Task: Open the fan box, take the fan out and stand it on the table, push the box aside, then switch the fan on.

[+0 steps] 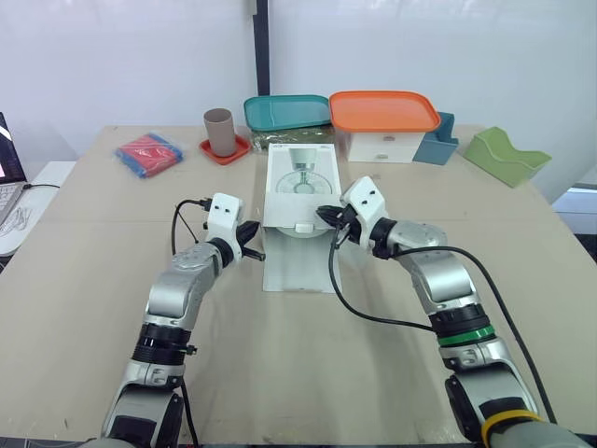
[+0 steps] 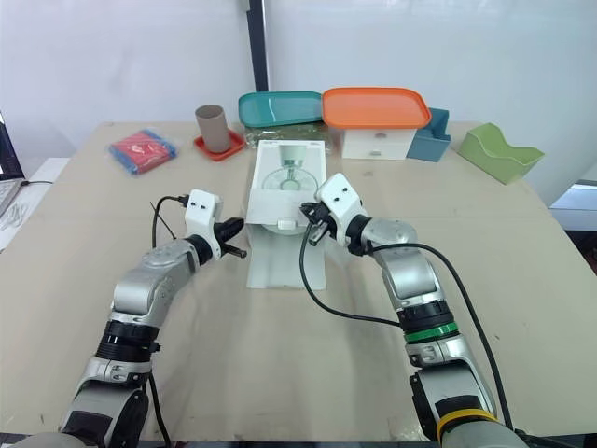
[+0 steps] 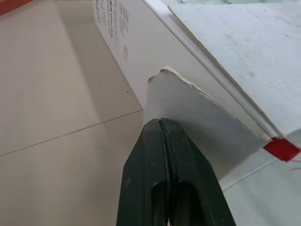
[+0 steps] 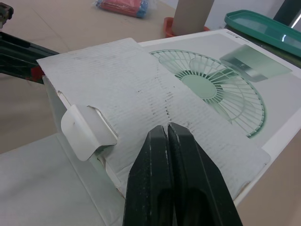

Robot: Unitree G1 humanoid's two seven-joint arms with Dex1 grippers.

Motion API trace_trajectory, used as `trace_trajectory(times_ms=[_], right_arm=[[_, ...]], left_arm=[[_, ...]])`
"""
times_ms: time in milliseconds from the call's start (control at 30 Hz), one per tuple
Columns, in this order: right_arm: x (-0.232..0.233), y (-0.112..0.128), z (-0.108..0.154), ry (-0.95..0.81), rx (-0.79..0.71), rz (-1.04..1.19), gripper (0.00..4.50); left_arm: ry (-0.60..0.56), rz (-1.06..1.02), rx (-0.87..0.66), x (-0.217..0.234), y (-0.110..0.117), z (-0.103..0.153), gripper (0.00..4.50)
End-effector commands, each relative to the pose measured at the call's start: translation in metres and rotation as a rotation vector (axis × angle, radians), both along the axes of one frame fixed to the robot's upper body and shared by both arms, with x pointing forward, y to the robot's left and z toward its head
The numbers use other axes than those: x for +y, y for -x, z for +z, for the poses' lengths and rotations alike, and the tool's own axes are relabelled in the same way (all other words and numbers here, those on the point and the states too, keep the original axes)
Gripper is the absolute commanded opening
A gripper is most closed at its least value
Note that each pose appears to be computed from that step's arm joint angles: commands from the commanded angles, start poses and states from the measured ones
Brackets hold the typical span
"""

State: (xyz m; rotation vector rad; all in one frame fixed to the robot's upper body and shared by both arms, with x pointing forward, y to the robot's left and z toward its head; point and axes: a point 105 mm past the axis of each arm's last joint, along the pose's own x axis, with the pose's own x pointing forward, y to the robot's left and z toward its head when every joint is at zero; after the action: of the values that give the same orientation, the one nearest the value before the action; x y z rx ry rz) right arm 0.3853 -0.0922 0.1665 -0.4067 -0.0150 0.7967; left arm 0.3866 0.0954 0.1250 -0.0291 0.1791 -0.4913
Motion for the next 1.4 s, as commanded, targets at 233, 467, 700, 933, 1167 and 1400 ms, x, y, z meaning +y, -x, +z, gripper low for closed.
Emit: trace_trajectory(times_ms=[233,467,700,933,1167,1400], right_arm=[[0.001,0.004,0.001,0.012,-0.003,0.013,0.09],[-0.001,0.004,0.001,0.005,-0.001,0.004,0.09],[-0.008,-0.004,0.008,0.008,-0.016,-0.019,0.09],[-0.008,-0.006,0.005,-0.007,0.031,-0.033,0.09],[-0.004,-0.005,0.004,-0.019,0.059,-0.026,0.09],[-0.001,-0.005,0.006,-0.020,0.052,-0.015,0.09]], left_arm=[[0.008,-0.031,-0.047,-0.008,0.000,0.012,0.00],[0.001,-0.028,-0.056,-0.006,0.000,0.014,0.00],[-0.002,-0.022,-0.060,-0.005,0.000,0.015,0.00],[0.008,-0.030,-0.075,-0.003,0.004,0.017,0.00],[0.162,-0.106,-0.153,0.008,0.030,0.039,0.00],[0.325,-0.220,-0.092,0.014,0.069,0.037,0.00]])
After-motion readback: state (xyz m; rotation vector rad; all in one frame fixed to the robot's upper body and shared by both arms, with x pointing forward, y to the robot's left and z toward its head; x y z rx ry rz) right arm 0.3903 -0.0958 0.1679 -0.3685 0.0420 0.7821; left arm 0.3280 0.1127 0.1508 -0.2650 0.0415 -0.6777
